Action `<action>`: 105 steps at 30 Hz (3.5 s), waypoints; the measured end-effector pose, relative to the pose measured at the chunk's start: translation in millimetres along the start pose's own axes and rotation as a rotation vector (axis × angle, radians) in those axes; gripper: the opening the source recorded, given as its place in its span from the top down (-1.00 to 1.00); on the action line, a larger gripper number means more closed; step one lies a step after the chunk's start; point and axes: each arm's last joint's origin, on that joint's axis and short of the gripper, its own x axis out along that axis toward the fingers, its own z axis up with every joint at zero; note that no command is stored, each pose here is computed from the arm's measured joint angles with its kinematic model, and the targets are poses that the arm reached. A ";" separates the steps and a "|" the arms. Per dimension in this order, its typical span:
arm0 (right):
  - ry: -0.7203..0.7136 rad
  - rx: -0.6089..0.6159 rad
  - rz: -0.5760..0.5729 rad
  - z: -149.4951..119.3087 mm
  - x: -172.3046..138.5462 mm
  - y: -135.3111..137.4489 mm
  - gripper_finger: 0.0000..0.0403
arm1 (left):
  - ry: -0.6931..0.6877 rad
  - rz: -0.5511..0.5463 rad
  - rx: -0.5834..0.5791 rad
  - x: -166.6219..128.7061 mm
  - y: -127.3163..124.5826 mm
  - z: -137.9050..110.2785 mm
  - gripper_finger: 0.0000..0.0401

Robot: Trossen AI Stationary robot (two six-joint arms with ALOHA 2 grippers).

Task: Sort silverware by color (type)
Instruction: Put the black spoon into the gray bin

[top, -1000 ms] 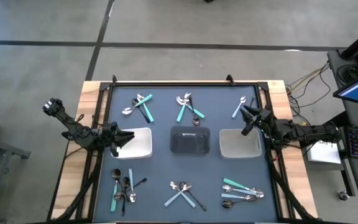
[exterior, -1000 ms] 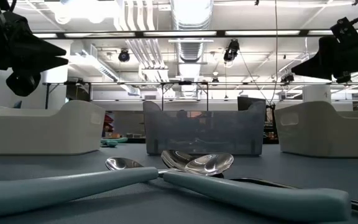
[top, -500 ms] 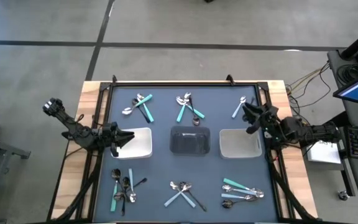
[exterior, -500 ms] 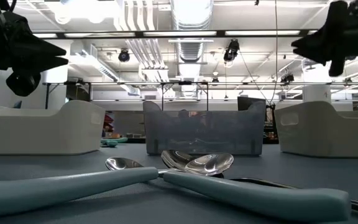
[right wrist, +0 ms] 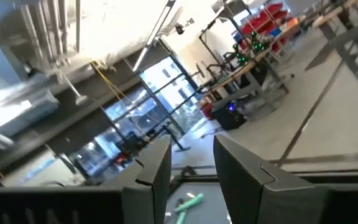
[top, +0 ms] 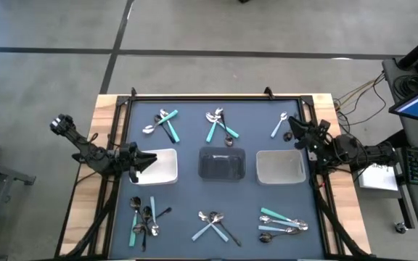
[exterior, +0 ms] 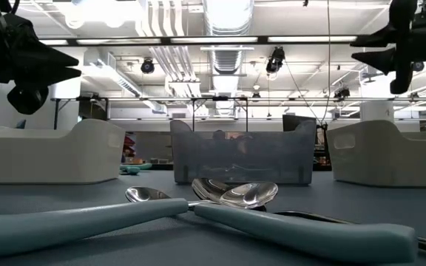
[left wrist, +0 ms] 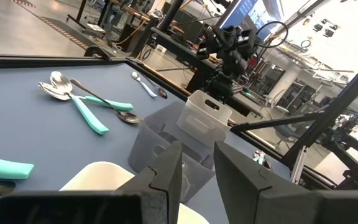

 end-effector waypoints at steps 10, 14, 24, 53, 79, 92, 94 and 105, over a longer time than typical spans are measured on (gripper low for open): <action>0.041 -0.129 -0.047 26.7 20.9 34.0 0.45 | -0.001 0.001 0.000 0.0 0.0 0.0 0.62; 0.080 -0.178 -0.061 38.9 33.9 53.7 0.45 | -0.001 0.001 0.000 0.0 0.0 0.0 0.62; 0.314 -0.420 -0.162 32.1 77.6 97.8 0.45 | -0.001 0.001 0.000 0.0 0.0 0.1 0.62; 0.712 -0.241 -0.553 -58.2 198.1 75.7 0.45 | 0.000 0.001 0.000 0.0 0.0 0.0 0.62; 1.156 -0.276 -0.628 -131.0 301.3 5.4 0.43 | 0.000 0.000 0.000 0.0 0.0 0.0 0.62; 1.182 -0.270 -0.713 -143.3 318.4 -24.1 0.34 | 0.000 0.000 0.001 0.0 0.0 0.0 0.62; 1.186 -0.277 -0.727 -145.5 318.1 -27.7 0.36 | 0.000 0.000 0.000 0.0 0.0 0.1 0.62; 1.221 -0.289 -0.762 -157.2 315.2 -39.5 0.48 | 0.000 0.000 0.001 0.0 0.0 0.0 0.62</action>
